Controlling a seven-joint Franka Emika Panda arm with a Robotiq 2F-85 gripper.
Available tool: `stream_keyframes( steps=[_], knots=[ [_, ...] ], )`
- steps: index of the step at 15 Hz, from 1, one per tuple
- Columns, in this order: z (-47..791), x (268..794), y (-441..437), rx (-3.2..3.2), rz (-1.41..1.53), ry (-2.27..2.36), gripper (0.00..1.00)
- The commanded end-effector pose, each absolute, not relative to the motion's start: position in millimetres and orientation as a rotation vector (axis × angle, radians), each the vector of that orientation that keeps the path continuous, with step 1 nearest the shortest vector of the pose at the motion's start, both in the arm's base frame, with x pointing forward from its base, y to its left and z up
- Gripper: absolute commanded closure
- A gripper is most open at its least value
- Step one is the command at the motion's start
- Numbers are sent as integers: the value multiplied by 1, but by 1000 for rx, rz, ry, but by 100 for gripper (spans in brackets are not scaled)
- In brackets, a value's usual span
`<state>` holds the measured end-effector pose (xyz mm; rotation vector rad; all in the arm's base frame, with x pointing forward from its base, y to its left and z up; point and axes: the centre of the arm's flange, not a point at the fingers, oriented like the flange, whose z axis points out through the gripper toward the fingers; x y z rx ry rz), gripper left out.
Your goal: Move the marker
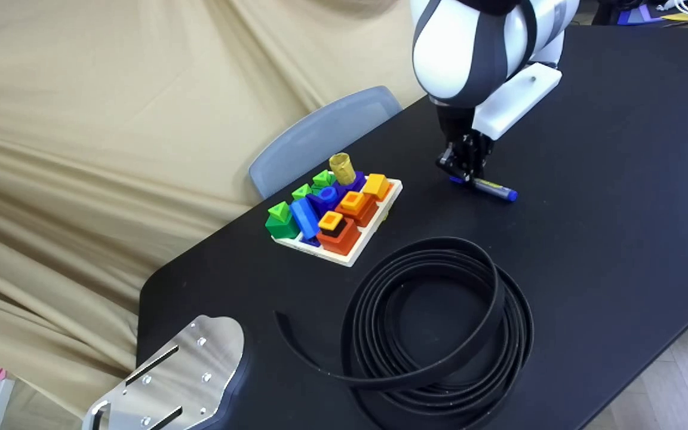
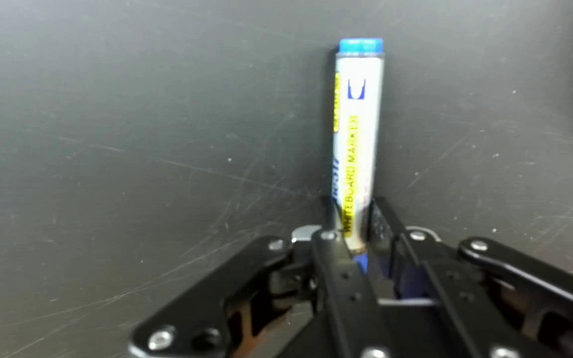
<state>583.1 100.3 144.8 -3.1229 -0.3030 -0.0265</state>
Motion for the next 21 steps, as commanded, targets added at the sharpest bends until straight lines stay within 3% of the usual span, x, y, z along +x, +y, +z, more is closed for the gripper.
stream_keyframes(
  steps=[1,7,13,21],
  knots=[
    [174,564,89,-3152,-46,-288,95],
    [210,519,34,-3212,-97,-165,95],
    [188,478,-24,-3201,-52,44,95],
    [148,472,-27,-3143,-178,100,95]
  ],
)
